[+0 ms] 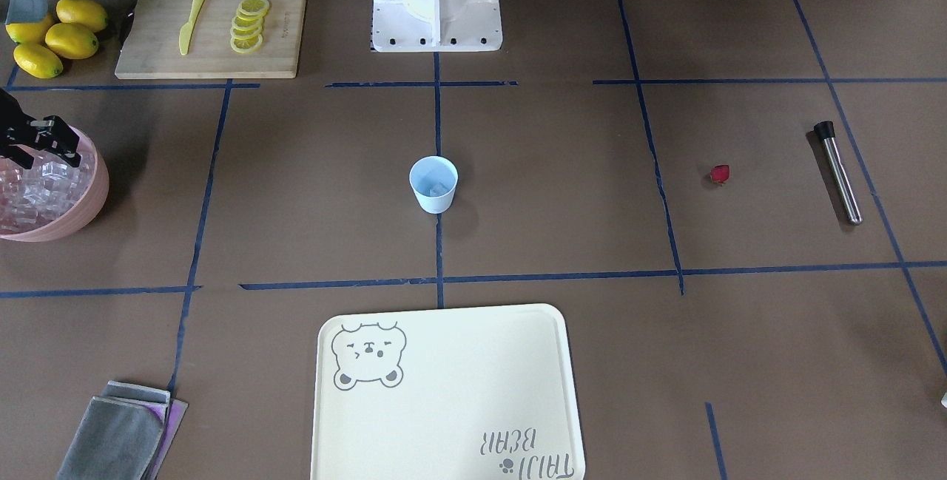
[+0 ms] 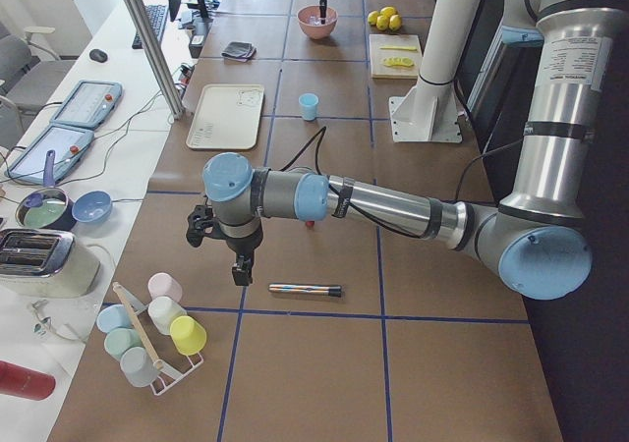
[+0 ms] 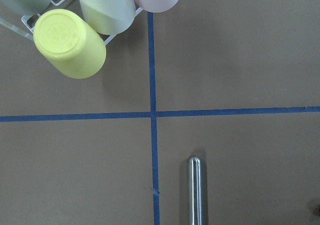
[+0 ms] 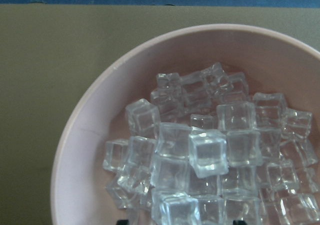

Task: Mash ice and strawberries in cup
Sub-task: 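Lower the right gripper into the bowl and pinch another ice cube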

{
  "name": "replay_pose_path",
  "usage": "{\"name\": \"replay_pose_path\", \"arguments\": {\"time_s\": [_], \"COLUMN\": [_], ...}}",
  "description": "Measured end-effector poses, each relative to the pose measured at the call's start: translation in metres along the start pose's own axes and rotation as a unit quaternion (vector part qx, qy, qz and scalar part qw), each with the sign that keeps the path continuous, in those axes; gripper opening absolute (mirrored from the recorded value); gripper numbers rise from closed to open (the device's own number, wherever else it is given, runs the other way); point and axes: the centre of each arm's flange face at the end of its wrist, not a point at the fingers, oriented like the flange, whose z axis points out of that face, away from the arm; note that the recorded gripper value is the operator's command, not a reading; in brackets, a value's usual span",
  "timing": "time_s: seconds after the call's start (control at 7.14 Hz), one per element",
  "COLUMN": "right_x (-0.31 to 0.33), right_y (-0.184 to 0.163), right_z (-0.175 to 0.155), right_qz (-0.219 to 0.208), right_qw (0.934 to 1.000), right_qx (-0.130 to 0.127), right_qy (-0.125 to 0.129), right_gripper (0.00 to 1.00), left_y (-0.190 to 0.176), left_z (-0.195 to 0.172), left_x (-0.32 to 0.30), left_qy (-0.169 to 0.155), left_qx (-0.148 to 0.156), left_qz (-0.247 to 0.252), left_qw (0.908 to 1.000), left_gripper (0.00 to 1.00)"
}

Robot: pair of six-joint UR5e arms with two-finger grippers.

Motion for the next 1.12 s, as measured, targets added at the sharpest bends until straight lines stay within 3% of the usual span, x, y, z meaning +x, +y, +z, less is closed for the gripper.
{"name": "replay_pose_path", "arguments": {"time_s": [0.98, 1.12], "right_x": [0.0068, 0.0066], "right_y": [-0.0021, -0.0023], "right_z": [0.0088, 0.0084], "right_qz": [0.008, 0.008], "right_qw": [0.9999, 0.9999], "right_qx": [-0.007, -0.006], "right_qy": [0.007, 0.007], "right_gripper": [0.62, 0.43], "left_y": [-0.003, -0.003], "left_z": [-0.006, -0.0067], "left_x": [0.006, 0.0067], "left_qy": [-0.001, -0.001], "left_qx": [0.004, 0.005], "left_qz": [0.004, 0.005], "left_qw": [1.0, 1.0], "left_gripper": [1.0, 1.0]}}
